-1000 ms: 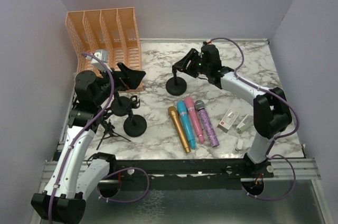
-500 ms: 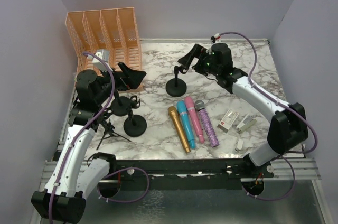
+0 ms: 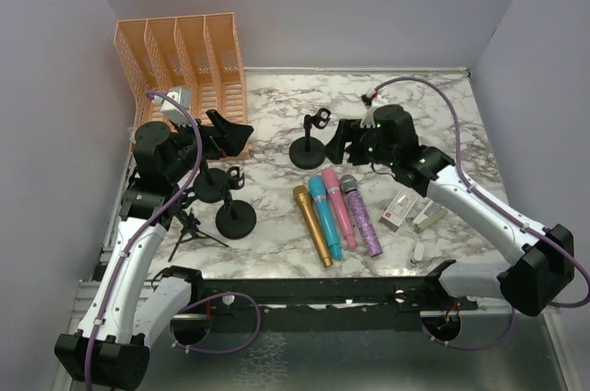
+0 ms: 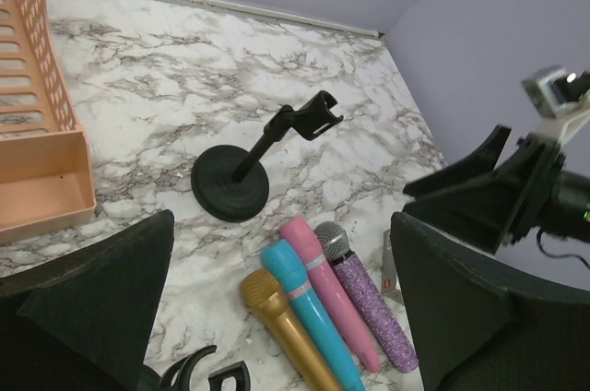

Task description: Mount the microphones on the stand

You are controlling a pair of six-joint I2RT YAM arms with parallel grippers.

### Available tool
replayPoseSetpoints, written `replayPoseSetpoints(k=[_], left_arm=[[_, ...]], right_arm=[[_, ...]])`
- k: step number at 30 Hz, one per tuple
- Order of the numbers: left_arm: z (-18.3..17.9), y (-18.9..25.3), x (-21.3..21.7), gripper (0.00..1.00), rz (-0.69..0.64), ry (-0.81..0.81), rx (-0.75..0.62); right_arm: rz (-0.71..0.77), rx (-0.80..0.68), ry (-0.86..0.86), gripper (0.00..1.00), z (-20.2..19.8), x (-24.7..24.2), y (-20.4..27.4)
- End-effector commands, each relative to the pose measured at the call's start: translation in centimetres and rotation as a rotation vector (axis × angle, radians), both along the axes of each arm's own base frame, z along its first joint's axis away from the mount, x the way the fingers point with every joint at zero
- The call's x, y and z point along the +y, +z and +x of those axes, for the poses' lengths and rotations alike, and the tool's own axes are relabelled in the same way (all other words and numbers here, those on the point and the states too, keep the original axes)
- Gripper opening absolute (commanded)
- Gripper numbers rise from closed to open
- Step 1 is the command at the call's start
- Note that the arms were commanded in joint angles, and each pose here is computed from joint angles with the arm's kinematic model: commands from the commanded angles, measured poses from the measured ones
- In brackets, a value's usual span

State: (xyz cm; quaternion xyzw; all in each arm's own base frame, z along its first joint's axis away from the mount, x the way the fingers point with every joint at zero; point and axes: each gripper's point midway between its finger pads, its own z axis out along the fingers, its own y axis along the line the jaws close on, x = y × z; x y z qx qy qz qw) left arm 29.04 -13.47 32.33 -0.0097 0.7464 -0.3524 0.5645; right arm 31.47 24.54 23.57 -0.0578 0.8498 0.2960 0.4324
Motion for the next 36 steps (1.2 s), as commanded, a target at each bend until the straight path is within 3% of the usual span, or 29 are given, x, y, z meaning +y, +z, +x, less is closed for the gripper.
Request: replayPoseSetpoints(k=[1, 7, 12, 17, 33, 36], left_arm=[[0.4, 1.3, 1.3, 0.99, 0.015, 0.079, -0.033], [0.3, 1.2, 1.8, 0.99, 0.013, 0.108, -0.035], [0.3, 0.7, 1.8, 0.99, 0.007, 0.114, -0.018], [0.2, 0.5, 1.9, 0.99, 0.008, 0.119, -0.016], [0.1, 0.3, 2.2, 0.99, 0.022, 0.131, -0.012], [0.1, 0.3, 2.2, 0.99, 0.024, 0.131, -0.011]], right_arm=[[-0.111, 0.112, 0.106, 0.76, -4.8, 1.9, -5.0], [-0.254, 0.181, 0.156, 0.76, -8.2, 5.5, -9.5], [-0.370, 0.265, 0.147, 0.66, -10.0, 6.8, -13.5], [-0.465, 0.302, 0.105, 0.63, -10.2, 6.4, -16.1], [-0.562, 0.361, 0.142, 0.52, -10.4, 7.2, -21.2], [-0.580, 0.357, 0.126, 0.45, -10.2, 7.1, -21.7]])
